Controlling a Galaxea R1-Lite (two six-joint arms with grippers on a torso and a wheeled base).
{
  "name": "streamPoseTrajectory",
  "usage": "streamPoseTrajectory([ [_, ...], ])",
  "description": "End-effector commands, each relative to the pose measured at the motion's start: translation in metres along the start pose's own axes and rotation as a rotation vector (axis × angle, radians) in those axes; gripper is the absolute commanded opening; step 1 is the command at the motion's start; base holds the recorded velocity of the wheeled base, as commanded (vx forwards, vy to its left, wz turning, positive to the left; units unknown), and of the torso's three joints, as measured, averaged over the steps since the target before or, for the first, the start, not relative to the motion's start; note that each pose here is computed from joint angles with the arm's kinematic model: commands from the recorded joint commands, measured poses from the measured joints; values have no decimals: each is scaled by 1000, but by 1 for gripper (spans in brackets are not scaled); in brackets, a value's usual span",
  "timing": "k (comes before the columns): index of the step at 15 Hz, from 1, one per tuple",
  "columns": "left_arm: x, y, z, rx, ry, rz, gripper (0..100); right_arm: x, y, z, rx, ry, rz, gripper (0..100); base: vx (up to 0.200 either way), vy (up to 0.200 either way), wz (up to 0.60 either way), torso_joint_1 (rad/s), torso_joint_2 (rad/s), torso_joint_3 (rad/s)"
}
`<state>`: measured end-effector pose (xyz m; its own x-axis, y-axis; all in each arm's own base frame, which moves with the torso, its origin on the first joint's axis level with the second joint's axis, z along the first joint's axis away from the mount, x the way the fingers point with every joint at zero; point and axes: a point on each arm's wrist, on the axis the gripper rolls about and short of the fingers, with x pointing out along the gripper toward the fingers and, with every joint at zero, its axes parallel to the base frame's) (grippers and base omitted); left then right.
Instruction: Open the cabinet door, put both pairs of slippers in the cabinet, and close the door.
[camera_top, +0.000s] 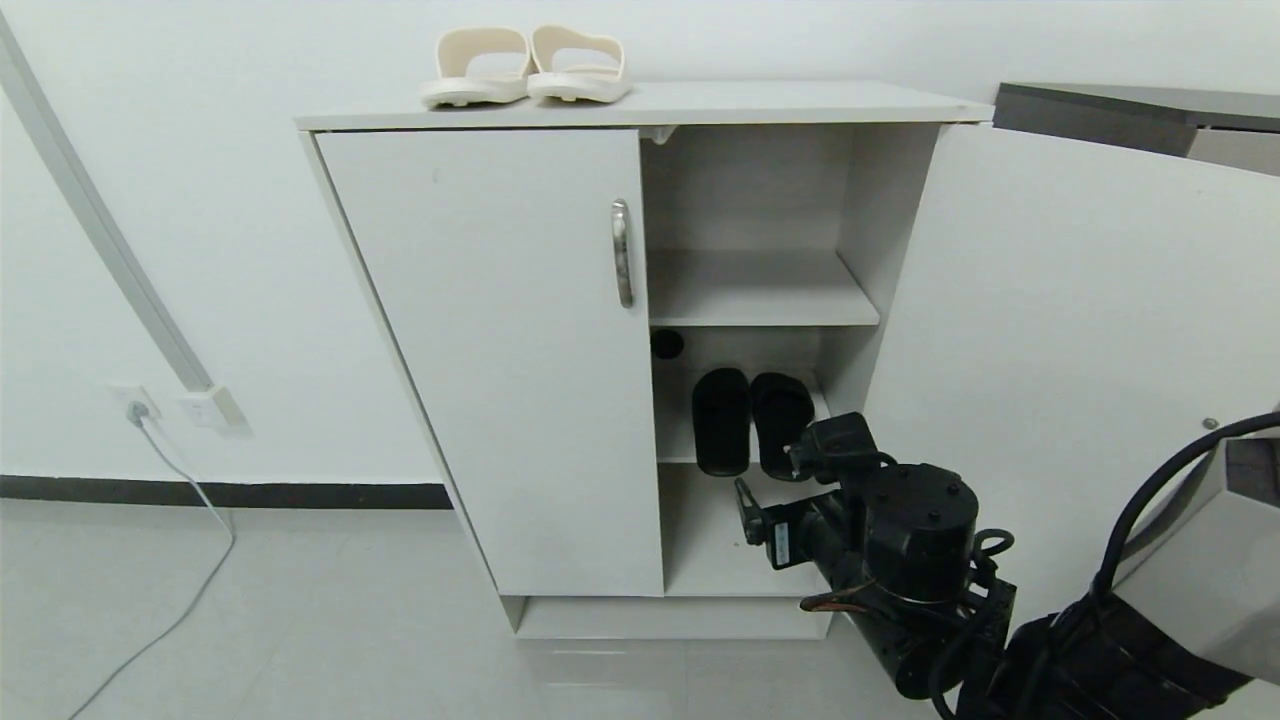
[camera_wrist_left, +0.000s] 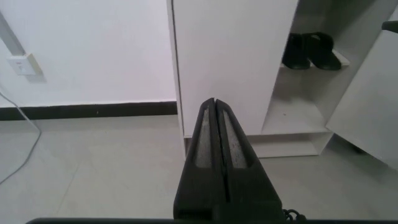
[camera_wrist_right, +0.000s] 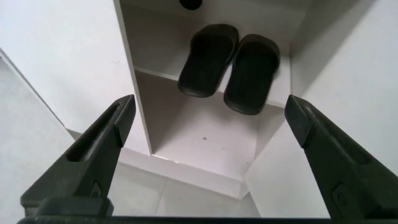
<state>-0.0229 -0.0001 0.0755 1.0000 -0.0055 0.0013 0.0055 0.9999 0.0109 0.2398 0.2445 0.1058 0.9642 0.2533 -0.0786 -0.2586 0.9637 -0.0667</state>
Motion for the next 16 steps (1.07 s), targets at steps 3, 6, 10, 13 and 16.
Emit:
streamPoseTrajectory([
  [3, 0, 0, 0, 0, 0, 1, 0, 1, -2, -2, -6, 4, -7, 100, 0, 200, 0, 2, 1, -1],
  [6, 0, 0, 0, 0, 1, -1, 0, 1, -4, -1, 1, -7, -15, 100, 0, 200, 0, 2, -2, -2],
  [10, 0, 0, 0, 0, 0, 1, 0, 0, -5, -1, 0, -16, -17, 100, 0, 200, 0, 2, 5, 1],
  [13, 0, 0, 0, 0, 0, -1, 0, 2, -8, -2, -1, -13, -26, 100, 0, 67, 0, 1, 2, 1],
  [16, 0, 0, 0, 0, 0, 1, 0, 2, -8, -3, -5, -7, -24, 100, 0, 0, 0, 0, 0, 0],
])
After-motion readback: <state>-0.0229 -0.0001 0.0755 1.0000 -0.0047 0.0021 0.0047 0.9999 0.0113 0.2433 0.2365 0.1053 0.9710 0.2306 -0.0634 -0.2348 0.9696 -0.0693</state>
